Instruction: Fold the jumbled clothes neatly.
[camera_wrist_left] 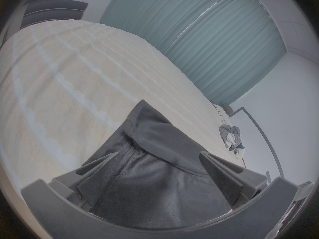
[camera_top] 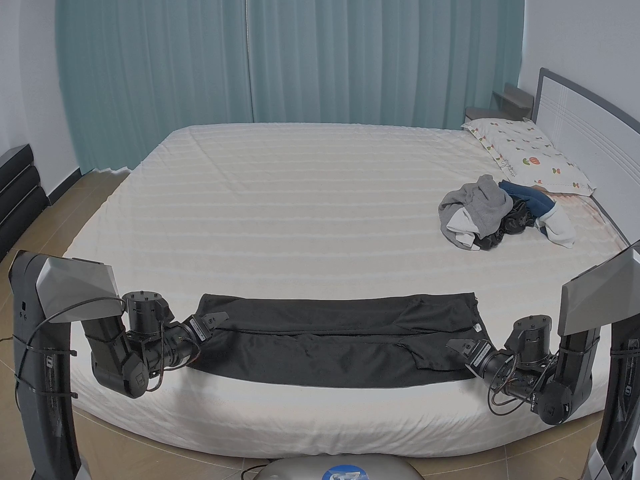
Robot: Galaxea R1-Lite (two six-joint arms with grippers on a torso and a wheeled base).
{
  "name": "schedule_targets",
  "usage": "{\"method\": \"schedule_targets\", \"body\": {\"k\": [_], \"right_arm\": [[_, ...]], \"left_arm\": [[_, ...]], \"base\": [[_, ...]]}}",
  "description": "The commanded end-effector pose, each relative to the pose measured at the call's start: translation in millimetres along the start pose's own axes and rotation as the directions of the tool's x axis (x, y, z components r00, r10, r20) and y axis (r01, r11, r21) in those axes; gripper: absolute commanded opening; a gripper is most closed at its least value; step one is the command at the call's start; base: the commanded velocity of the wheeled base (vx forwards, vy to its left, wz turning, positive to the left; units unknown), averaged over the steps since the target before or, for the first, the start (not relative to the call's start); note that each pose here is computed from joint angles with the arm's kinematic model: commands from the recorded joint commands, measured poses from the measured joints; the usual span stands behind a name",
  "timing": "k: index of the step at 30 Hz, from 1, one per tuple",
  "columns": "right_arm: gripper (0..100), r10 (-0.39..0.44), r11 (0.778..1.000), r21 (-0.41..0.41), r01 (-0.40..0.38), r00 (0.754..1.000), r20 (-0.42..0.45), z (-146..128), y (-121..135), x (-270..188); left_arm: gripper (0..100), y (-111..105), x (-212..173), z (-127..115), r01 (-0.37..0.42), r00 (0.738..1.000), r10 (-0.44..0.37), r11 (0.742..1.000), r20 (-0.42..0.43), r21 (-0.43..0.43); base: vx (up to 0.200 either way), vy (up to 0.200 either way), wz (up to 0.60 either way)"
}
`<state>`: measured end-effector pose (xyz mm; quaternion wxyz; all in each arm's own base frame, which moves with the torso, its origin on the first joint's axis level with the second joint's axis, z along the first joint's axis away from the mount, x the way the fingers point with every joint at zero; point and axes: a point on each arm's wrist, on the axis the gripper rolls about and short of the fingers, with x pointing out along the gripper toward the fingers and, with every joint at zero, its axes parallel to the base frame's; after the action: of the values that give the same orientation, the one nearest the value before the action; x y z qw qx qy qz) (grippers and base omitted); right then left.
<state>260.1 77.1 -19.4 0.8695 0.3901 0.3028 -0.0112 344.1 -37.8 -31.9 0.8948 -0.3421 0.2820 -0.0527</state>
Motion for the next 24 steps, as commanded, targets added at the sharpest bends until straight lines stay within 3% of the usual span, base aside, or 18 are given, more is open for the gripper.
{"method": "schedule_targets", "body": {"k": [1,9,10,13,24], "right_arm": [[100,-0.004,1.000,-0.001,0.004,1.000,-0.004,-1,-1,0],[100,-0.003,1.000,-0.002,0.003,1.000,-0.008,-2,-1,1],[100,-0.003,1.000,-0.002,0.003,1.000,-0.008,-2,-1,1],[100,-0.004,1.000,0.000,0.004,1.000,-0.004,-1,-1,0],[100,-0.003,1.000,0.000,0.003,1.000,-0.002,-1,-1,0]], "left_arm": [[100,5,6,-9,-0.011,1.000,0.011,1.000,-0.028,0.005],[100,10,10,-17,-0.049,0.998,0.052,0.995,-0.032,0.091],[0,11,10,-17,-0.055,0.998,0.058,0.994,-0.029,0.091],[0,12,12,-16,-0.108,0.994,0.106,0.990,0.022,0.094],[0,16,8,-14,-0.202,0.977,0.195,0.977,0.088,0.074]], "base": [[0.000,0.000,0.00],[0.000,0.000,0.00],[0.000,0.000,0.00],[0.000,0.000,0.00],[0.000,0.000,0.00]]}}
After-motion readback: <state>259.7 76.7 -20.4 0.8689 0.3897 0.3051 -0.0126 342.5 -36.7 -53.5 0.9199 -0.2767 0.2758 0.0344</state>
